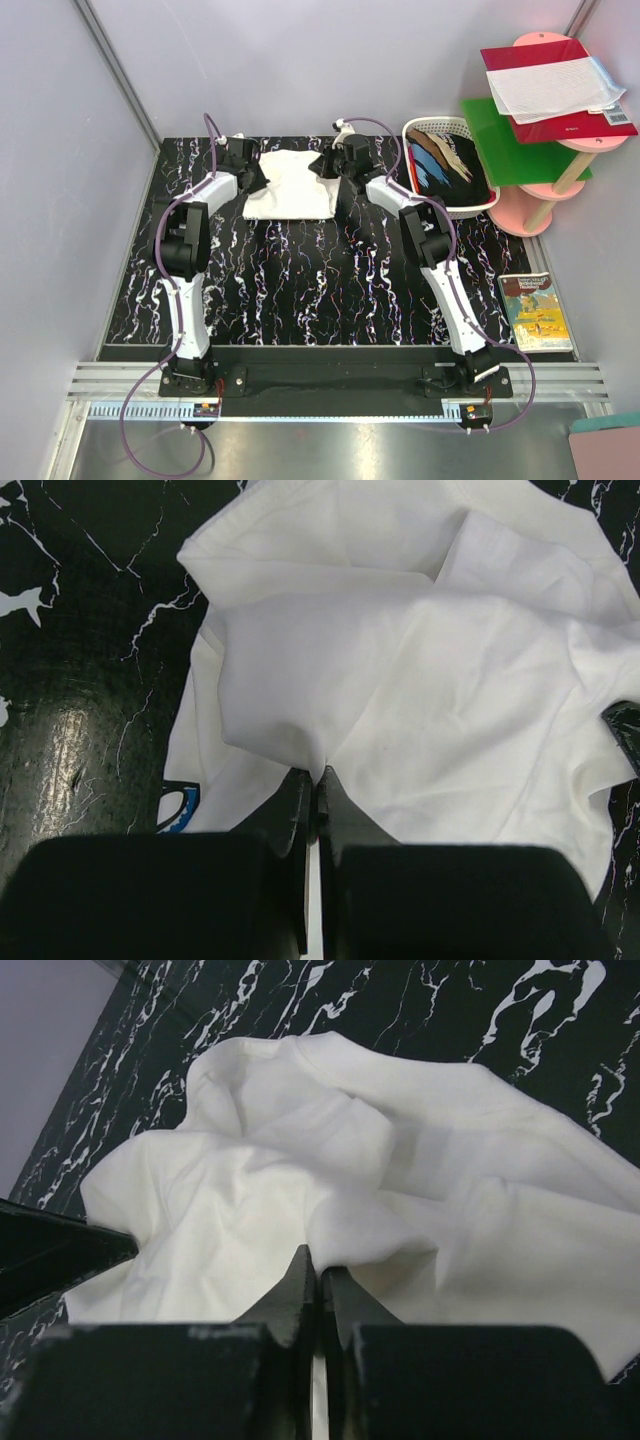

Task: Fold and stack the t-shirts
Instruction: Fold the tshirt

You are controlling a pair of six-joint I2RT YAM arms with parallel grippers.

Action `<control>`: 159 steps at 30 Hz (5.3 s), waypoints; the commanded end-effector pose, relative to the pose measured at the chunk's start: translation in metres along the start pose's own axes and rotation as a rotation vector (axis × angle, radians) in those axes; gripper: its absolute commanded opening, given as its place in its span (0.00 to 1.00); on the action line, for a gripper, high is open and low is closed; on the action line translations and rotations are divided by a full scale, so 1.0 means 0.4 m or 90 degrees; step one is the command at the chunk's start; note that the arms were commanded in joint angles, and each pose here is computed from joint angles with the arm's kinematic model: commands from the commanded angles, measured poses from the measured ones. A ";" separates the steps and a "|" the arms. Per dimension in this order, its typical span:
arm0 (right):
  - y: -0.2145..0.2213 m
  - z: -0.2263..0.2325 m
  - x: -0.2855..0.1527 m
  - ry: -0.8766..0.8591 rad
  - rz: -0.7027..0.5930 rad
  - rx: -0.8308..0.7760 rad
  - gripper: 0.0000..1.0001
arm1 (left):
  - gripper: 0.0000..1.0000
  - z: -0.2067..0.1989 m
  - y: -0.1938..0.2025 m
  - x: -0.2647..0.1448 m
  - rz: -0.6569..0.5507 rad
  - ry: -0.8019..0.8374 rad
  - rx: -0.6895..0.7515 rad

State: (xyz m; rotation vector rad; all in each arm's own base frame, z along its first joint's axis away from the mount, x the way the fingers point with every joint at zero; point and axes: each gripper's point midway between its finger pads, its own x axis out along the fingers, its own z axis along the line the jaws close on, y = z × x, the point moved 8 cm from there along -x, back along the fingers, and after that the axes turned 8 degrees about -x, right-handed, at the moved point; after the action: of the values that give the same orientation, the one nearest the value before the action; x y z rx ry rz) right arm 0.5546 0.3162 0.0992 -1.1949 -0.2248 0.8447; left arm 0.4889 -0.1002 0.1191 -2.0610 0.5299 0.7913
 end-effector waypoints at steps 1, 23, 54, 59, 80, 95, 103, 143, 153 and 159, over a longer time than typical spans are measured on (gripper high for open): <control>-0.059 0.041 -0.017 -0.039 -0.009 -0.008 0.00 | 0.00 -0.030 -0.030 -0.007 -0.022 0.042 0.007; -0.161 0.065 -0.231 0.091 -0.220 -0.041 0.00 | 0.04 -0.077 -0.059 -0.047 -0.084 0.147 -0.021; -0.189 -0.064 -0.305 0.332 -0.157 0.061 0.99 | 0.99 -0.062 0.032 -0.255 -0.047 0.255 0.052; -0.212 0.003 -0.309 0.182 -0.174 0.027 0.78 | 0.70 -0.162 0.050 -0.231 -0.011 0.329 0.092; -0.101 -0.160 -0.178 0.493 0.097 0.038 0.00 | 0.00 -0.097 0.109 -0.254 0.003 0.246 0.111; 0.035 -0.276 -0.279 0.588 0.247 0.106 0.00 | 0.68 -0.147 0.130 -0.235 0.051 0.329 0.076; -0.042 -0.230 -0.305 0.533 0.164 0.087 0.00 | 0.00 -0.294 0.120 -0.081 0.114 0.373 0.059; -0.010 0.144 -0.699 0.206 0.070 0.064 1.00 | 0.99 -0.207 0.758 -0.568 0.274 0.369 0.173; -0.057 0.184 -0.868 0.304 -0.030 0.060 0.00 | 0.00 -0.219 0.641 -0.516 0.096 0.223 0.337; 0.016 0.153 -0.906 0.415 0.073 0.102 0.00 | 0.00 -0.254 0.575 -0.484 0.032 0.122 0.346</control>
State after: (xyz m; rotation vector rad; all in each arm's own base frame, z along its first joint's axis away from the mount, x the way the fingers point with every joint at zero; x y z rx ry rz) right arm 0.2820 0.1264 0.2420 -1.2632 0.2083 0.5057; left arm 0.2251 -0.3146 0.1539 -1.6875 1.0102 0.3718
